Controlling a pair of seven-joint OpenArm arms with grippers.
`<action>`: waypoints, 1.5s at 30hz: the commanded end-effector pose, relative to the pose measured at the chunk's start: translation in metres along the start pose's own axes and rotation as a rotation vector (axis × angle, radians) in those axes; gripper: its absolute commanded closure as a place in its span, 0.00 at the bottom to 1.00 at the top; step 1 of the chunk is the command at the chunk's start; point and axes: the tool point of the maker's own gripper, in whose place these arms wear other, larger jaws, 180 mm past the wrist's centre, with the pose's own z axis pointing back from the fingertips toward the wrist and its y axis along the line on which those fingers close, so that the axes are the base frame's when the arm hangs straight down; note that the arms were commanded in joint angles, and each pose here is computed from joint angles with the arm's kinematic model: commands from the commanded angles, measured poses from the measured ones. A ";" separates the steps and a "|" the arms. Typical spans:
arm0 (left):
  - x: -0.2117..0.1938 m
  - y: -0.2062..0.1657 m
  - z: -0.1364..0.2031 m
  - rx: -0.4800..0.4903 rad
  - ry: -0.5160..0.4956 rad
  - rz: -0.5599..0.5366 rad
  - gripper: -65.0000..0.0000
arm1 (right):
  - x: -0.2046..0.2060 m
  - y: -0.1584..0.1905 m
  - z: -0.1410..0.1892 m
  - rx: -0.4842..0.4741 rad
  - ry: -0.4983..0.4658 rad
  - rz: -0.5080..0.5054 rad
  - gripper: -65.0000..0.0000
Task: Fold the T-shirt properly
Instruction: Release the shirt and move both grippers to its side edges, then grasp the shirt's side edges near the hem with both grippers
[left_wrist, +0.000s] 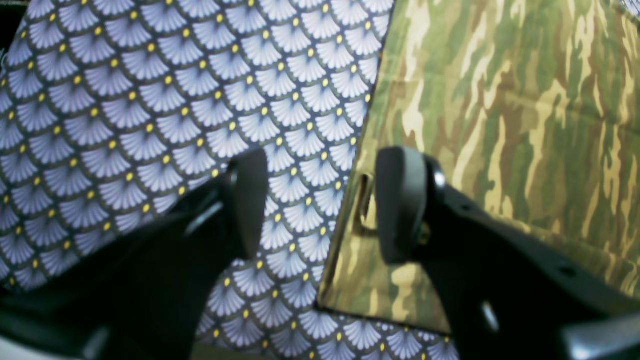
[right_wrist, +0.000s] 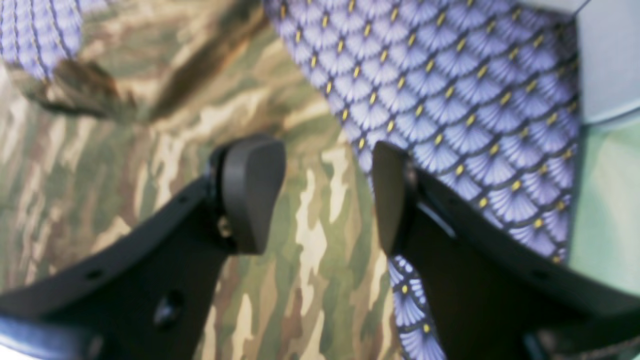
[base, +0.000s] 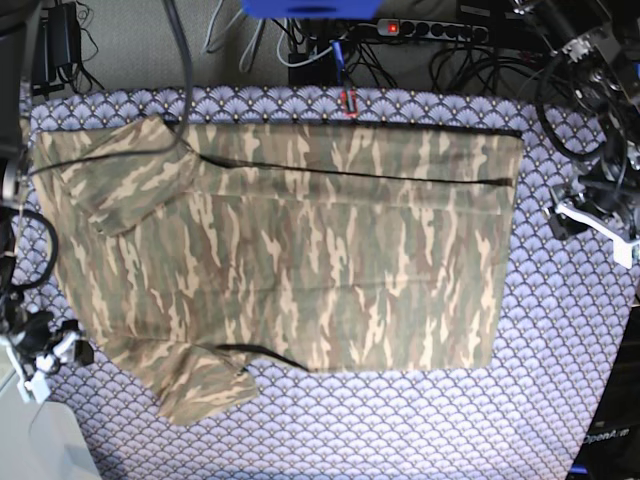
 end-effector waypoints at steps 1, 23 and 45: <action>0.017 0.001 0.005 0.002 -0.056 -0.014 0.48 | 0.024 -0.008 0.008 -0.011 -0.081 0.004 0.49; 0.012 -0.003 0.004 -0.009 -0.046 -0.011 0.48 | -0.021 -0.047 0.004 -0.337 -0.274 -0.112 0.49; 0.007 0.000 0.005 -0.005 -0.035 -0.013 0.48 | -0.066 -0.030 -0.016 -0.312 -0.172 -0.077 0.49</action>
